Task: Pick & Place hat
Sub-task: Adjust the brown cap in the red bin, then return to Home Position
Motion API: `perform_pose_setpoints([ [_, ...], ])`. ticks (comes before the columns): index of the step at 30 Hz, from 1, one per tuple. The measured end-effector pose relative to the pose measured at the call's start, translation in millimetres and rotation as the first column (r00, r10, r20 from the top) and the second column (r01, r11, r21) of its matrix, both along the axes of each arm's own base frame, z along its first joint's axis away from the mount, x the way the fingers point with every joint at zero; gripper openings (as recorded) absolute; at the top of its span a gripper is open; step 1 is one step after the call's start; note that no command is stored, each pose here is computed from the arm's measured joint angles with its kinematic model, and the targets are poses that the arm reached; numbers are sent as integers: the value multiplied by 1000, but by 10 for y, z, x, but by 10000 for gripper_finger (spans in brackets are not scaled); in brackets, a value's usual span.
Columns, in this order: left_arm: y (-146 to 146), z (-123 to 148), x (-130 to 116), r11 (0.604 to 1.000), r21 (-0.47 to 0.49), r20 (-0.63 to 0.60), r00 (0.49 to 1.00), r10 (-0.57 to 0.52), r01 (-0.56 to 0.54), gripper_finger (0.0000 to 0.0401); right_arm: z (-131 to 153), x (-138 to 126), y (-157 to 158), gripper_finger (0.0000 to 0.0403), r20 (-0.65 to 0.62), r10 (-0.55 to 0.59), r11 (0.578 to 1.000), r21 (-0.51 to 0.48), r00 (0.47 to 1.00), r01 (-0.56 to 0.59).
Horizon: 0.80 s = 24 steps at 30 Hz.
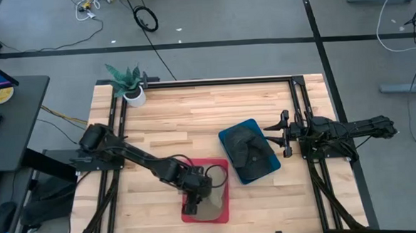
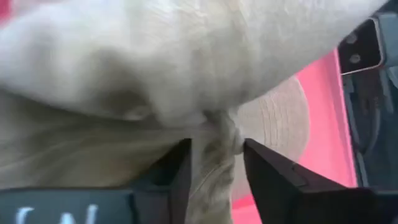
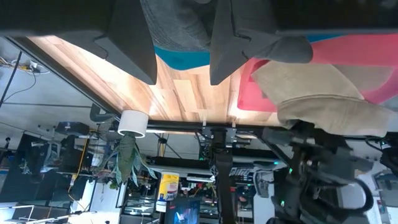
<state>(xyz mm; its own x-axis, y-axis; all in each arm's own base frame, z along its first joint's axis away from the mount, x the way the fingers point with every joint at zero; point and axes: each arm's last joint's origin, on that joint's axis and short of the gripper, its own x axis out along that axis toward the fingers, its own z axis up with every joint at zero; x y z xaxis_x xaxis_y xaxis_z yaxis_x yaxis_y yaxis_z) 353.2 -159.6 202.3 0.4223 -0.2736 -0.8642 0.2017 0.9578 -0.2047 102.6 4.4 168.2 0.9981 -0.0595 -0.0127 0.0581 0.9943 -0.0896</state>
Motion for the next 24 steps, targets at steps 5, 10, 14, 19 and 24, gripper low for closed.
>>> perform_pose_setpoints([
  [5, 39, 223, -73, 1000, -19, 46, 999, 1, 0, 191, 0, 0, 0, 155, 0, 0, 1000, 0, 1000, 0],
  [10, 90, 502, -182, 1000, -21, 118, 993, -18, 20, 207, 0, 0, 0, 155, 0, -1, 1000, 0, 1000, 1],
  [14, 134, 744, -275, 996, 12, 219, 971, -94, 94, 208, 0, 0, 0, 155, 0, 0, 1000, 0, 1000, 0],
  [19, 124, 918, -321, 994, -12, 307, 947, -98, 107, 208, 0, 0, 0, 155, 0, 0, 1000, 0, 1000, 0],
  [24, 108, 964, -281, 984, 43, 390, 904, -174, 171, 209, 0, 0, 0, 155, 0, 0, 1000, 0, 1000, 0],
])
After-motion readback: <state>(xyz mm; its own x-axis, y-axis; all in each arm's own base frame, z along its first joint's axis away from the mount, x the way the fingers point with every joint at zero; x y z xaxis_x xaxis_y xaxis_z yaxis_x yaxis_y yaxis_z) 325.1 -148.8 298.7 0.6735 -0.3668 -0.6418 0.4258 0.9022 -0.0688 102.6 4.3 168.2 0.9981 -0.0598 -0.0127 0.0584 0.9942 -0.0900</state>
